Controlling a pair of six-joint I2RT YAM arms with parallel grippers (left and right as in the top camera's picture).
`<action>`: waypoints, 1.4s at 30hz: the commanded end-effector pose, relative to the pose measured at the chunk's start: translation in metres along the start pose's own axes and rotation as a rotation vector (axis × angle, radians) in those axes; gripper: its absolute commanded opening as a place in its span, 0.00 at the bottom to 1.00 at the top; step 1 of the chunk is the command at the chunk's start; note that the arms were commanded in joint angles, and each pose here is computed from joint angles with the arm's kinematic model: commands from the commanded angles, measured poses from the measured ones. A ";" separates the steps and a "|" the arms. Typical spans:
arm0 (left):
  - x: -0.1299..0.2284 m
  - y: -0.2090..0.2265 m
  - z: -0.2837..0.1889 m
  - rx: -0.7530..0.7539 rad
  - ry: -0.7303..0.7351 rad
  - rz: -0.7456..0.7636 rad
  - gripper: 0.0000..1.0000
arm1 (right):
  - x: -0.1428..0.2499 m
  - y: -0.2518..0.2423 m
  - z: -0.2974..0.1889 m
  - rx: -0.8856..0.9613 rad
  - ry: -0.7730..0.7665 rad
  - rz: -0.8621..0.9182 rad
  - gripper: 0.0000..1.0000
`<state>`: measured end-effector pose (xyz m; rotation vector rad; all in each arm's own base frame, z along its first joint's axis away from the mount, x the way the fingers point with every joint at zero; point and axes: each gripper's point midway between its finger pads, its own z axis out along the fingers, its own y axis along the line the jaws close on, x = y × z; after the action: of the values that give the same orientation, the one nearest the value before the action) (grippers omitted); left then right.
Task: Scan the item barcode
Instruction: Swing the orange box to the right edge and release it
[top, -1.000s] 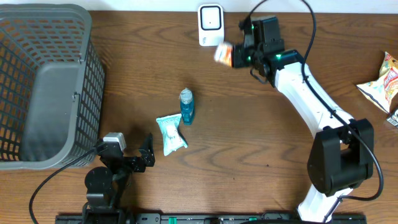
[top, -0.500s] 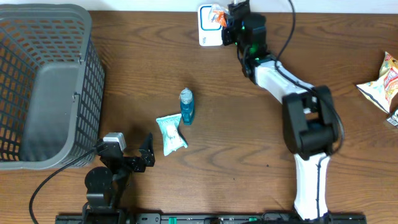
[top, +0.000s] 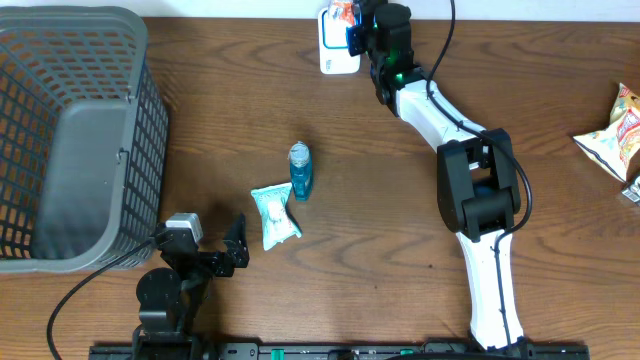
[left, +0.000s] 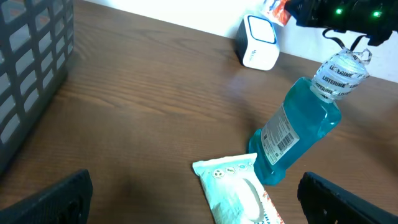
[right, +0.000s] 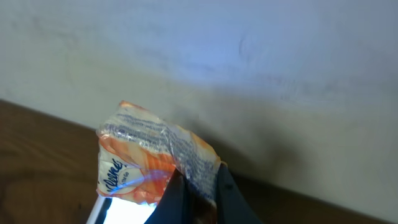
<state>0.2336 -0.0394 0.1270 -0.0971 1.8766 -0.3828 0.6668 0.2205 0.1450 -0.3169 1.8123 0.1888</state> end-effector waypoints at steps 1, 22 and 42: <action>0.012 0.002 0.002 0.000 0.033 -0.003 0.98 | -0.030 -0.006 -0.015 0.014 0.008 0.047 0.01; 0.012 0.002 0.002 0.000 0.033 -0.003 0.98 | 0.135 -0.360 -0.273 0.904 0.880 0.243 0.01; 0.012 0.002 0.002 0.000 0.033 -0.003 0.98 | -0.001 -0.208 -0.255 0.186 0.615 0.552 0.99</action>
<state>0.2336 -0.0394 0.1270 -0.0971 1.8766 -0.3828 0.4956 -0.1210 0.1549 0.4189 2.5945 -0.0003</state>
